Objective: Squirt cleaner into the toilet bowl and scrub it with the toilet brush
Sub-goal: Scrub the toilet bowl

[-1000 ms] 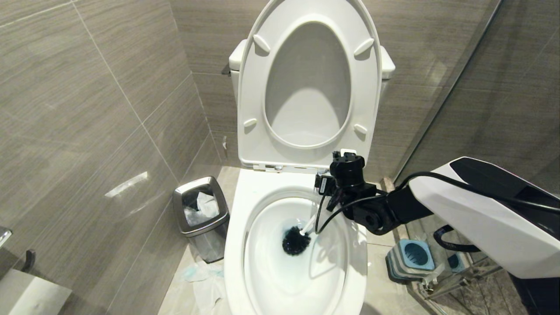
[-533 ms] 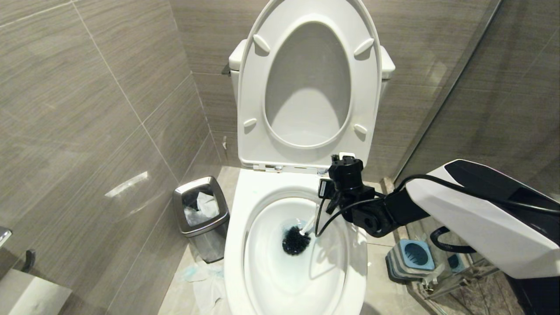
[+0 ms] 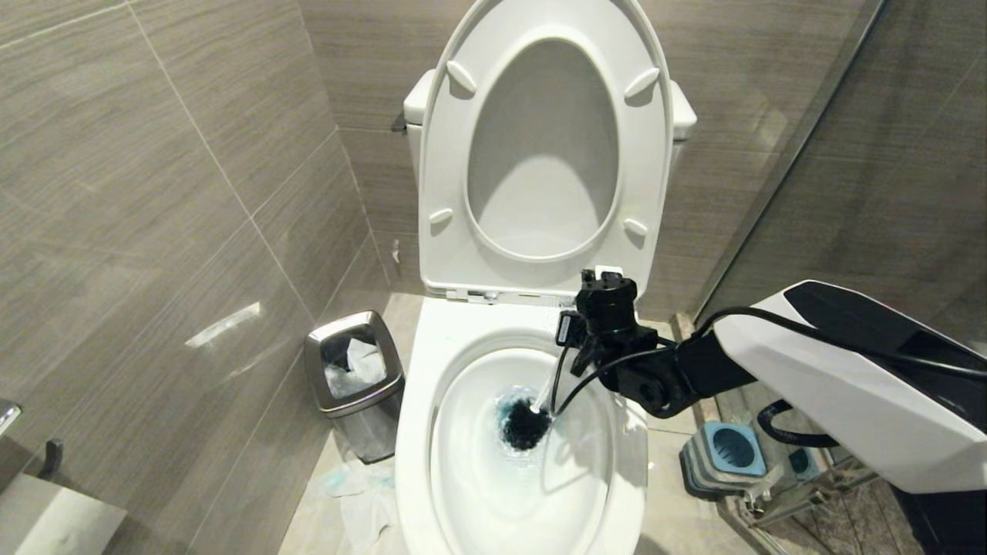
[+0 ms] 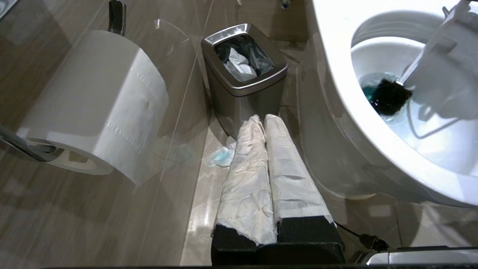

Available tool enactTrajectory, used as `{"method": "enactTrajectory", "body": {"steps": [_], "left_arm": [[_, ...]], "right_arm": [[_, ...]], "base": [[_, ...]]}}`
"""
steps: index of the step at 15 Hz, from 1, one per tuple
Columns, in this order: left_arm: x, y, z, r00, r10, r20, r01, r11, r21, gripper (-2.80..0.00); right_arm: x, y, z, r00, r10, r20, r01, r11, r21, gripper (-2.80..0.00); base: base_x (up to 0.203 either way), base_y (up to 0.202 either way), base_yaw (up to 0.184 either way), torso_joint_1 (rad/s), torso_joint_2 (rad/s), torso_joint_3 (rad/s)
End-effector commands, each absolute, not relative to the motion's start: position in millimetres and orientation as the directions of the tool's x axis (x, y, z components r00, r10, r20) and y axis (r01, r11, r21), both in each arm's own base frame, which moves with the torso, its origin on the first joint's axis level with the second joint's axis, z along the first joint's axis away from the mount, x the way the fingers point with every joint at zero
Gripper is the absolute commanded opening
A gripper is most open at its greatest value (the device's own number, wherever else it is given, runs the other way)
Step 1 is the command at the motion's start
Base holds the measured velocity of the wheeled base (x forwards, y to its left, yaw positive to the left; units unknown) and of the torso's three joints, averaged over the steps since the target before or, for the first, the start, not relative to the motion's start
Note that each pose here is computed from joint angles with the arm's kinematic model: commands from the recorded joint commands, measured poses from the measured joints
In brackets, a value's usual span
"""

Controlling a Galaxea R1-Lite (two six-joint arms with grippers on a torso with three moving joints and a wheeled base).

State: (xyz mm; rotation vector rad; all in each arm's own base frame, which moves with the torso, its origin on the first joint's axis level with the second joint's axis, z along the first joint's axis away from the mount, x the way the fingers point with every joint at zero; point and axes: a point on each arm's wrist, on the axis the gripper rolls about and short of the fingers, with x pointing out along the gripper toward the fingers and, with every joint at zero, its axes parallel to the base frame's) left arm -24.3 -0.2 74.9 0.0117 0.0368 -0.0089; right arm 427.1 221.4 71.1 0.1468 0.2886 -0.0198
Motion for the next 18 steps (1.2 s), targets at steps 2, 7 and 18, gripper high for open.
{"method": "enactTrajectory", "body": {"steps": [2,7,18], "left_arm": [[-24.3,-0.2,74.9,0.999,-0.008,-0.037,0.008,1.0,0.012,-2.8],[-24.3,-0.2,74.9,0.999,-0.008,-0.037,0.008,1.0,0.012,-2.8],[-24.3,-0.2,74.9,0.999,-0.009,-0.037,0.01,1.0,0.012,-2.8]], "right_arm": [[422.6,223.1,79.6,0.962,0.007,-0.272,0.035,0.988,0.147,-2.8],[386.8,233.0,89.2,0.955,0.012,-0.298,0.023,0.994,0.111,-2.8],[341.7,244.2,96.3,0.967,-0.027,-0.254,-0.008,0.991,-0.135,-2.8]], "base": [[0.0,0.0,0.0,0.0,0.0,0.0],[0.0,0.0,0.0,0.0,0.0,0.0],[0.0,0.0,0.0,0.0,0.0,0.0]]}}
